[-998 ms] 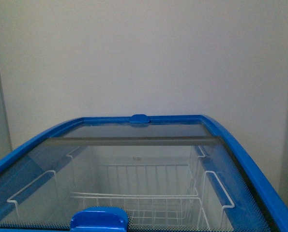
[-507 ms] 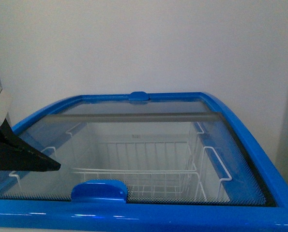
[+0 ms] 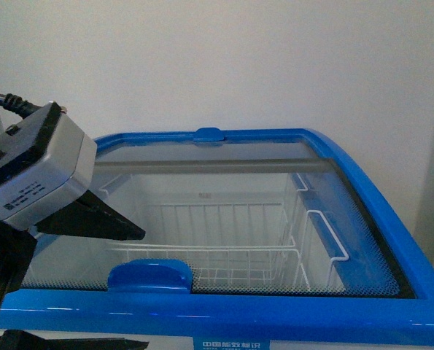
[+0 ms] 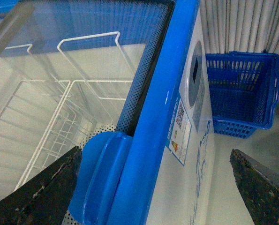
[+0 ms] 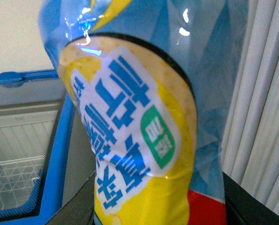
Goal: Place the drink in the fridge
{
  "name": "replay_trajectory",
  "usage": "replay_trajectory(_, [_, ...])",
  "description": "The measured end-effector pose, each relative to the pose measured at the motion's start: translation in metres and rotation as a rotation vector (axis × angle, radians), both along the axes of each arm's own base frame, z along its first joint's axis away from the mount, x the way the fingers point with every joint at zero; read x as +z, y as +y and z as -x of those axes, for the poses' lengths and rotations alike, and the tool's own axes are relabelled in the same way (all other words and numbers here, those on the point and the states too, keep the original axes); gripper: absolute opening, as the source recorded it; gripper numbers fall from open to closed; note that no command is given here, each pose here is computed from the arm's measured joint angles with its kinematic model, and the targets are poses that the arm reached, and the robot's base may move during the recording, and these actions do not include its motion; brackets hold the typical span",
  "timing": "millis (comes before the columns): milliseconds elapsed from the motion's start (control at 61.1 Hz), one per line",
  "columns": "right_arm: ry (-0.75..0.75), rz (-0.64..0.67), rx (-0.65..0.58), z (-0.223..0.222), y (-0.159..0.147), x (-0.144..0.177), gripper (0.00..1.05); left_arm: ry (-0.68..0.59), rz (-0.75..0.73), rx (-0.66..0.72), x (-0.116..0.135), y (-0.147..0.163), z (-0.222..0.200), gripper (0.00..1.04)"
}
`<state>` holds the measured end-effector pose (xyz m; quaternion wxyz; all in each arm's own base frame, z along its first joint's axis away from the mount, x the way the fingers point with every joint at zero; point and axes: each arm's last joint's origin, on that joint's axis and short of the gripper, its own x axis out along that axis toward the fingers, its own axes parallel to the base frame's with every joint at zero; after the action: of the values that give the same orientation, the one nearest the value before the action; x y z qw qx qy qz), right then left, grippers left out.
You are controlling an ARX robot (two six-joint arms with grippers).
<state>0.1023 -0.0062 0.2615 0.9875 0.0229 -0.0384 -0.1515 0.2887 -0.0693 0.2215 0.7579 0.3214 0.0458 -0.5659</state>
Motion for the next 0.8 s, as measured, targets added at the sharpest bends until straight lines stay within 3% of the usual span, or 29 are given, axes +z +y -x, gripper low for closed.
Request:
replay_trajectory(425, [0.000,0.000,0.000,0.000,0.000,0.000,0.43,-0.014,-0.015,0.022,-0.013,-0.009,-0.036,0.97])
replay_trajectory(802, [0.000,0.000,0.000,0.000,0.000,0.000,0.43,-0.016,-0.032,0.048,-0.016,-0.013,-0.098,0.97])
